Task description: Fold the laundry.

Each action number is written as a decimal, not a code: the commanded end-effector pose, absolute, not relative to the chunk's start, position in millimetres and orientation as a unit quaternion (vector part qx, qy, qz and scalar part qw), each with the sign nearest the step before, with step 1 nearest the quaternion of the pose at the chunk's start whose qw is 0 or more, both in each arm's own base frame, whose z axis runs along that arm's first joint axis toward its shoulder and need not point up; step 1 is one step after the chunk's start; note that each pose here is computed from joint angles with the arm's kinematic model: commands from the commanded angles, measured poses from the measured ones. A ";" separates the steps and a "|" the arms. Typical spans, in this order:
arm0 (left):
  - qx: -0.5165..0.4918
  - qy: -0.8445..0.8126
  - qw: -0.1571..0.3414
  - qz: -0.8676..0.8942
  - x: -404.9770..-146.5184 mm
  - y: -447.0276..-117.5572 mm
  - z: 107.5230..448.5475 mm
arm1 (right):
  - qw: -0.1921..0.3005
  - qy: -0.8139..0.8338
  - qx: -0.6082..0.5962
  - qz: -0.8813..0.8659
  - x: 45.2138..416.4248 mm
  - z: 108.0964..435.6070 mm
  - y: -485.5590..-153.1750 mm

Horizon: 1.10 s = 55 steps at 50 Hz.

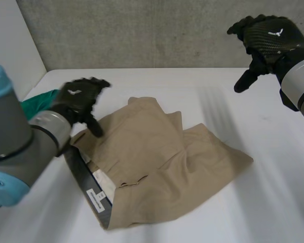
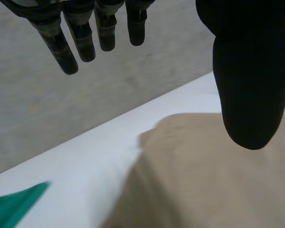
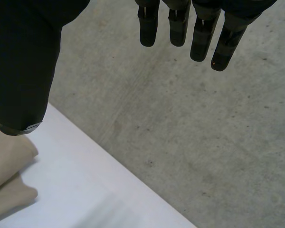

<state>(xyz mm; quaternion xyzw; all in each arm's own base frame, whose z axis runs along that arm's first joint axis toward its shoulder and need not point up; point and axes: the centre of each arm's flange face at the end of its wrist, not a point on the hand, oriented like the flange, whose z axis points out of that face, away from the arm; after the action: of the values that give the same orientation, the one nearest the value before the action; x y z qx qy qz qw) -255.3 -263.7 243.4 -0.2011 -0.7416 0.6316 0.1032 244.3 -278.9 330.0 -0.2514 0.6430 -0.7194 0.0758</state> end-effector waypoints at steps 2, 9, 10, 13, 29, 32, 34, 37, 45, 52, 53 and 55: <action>-0.172 -0.791 0.054 0.585 -225.9 -304.0 193.1 | 0.071 0.657 -0.259 -0.705 245.4 316.3 -281.3; -0.214 -0.807 -0.016 0.550 -206.1 -336.8 153.4 | 0.068 0.662 -0.266 -0.697 246.0 309.1 -281.4; -0.219 -0.808 -0.022 0.547 -204.9 -339.1 150.6 | 0.068 0.662 -0.267 -0.697 246.4 308.6 -280.9; -0.228 -0.806 -0.035 0.544 -203.7 -345.7 145.9 | 0.065 0.662 -0.269 -0.697 246.2 308.1 -280.8; -0.186 -0.602 0.012 0.776 -283.5 -344.1 301.9 | 0.062 0.652 -0.264 -0.708 244.9 317.6 -282.4; -0.195 -0.537 0.069 0.818 -321.2 -311.4 329.6 | 0.058 0.649 -0.260 -0.713 242.2 321.2 -284.8; -0.213 -0.507 0.111 0.828 -348.0 -285.5 335.8 | 0.057 0.644 -0.256 -0.719 241.2 327.1 -284.4; -0.251 -0.494 0.165 0.816 -382.0 -248.0 325.4 | 0.050 0.634 -0.246 -0.731 237.8 338.2 -283.5; -0.351 -0.526 0.252 0.733 -430.0 -183.5 250.1 | 0.003 0.630 -0.202 -0.750 207.3 354.3 -305.4; -0.422 -0.534 0.329 0.654 -435.8 -133.8 210.5 | -0.013 0.626 -0.185 -0.758 192.8 362.0 -315.4; -0.425 -0.529 0.332 0.655 -435.3 -132.2 212.0 | -0.014 0.626 -0.185 -0.758 192.5 362.0 -315.6; -0.428 -0.518 0.341 0.657 -434.6 -129.9 220.3 | -0.012 0.626 -0.188 -0.757 193.8 361.4 -315.2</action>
<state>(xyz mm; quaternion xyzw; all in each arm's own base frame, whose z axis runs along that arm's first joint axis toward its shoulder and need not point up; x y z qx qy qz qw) -436.7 -148.6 222.0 -0.3973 -0.5339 0.6815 0.3043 197.0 -312.4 360.5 -0.1886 0.6264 -0.7563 -0.0093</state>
